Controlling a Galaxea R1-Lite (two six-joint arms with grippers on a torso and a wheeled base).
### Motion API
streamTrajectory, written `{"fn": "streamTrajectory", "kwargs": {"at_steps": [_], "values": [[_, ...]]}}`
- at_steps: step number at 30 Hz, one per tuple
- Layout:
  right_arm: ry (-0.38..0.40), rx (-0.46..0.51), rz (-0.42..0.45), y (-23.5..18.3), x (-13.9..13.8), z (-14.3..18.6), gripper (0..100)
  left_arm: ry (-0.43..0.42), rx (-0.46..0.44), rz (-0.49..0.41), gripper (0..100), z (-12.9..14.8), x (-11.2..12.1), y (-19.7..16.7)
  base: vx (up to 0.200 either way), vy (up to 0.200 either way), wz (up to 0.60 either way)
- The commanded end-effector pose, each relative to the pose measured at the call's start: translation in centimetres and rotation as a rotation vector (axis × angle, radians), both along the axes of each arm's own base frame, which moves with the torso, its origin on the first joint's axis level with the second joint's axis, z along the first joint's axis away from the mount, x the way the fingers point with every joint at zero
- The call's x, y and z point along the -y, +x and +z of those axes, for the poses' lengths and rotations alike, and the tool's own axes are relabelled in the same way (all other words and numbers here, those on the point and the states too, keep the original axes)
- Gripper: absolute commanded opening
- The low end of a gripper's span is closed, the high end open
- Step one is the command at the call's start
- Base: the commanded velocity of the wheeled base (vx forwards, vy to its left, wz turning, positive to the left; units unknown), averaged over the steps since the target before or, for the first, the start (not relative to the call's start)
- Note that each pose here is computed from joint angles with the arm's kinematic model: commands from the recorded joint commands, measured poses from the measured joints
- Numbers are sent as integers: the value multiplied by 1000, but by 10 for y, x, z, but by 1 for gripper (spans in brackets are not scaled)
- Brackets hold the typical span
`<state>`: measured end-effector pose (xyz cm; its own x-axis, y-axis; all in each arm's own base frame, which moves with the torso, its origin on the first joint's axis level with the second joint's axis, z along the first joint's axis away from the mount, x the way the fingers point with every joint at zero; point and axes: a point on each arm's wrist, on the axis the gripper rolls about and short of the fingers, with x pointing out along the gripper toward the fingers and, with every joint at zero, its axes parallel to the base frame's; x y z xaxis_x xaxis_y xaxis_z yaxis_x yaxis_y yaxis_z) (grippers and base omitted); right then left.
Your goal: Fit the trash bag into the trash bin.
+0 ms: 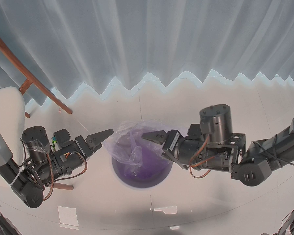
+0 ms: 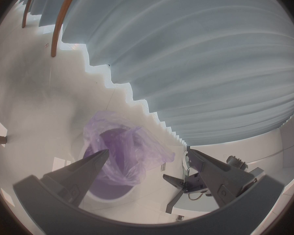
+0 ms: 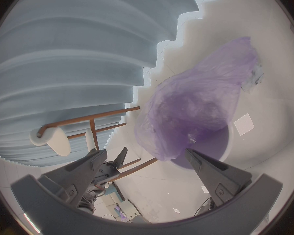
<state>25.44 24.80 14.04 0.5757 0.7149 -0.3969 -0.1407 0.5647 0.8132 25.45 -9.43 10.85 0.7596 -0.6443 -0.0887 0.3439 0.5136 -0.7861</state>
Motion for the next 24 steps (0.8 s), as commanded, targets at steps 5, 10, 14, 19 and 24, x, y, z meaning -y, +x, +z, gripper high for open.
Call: {"fn": "streamTrajectory", "kwargs": {"at_steps": [5,10,14,19,24], "values": [[-208,38,-93,49,-44,-30,100,-3,15,13,100,3,-2,1,0,0,0],[-291,94,-137,68,-58,-51,100,-11,48,53,100,11,-12,6,0,0,0],[-287,116,-148,77,-65,-53,100,-20,72,71,100,17,-17,7,0,0,0],[-269,136,-151,85,-73,-51,100,-15,61,64,100,14,-15,7,0,0,0],[-272,150,-136,84,-77,-51,100,-14,55,60,100,13,-14,7,0,0,0]]}}
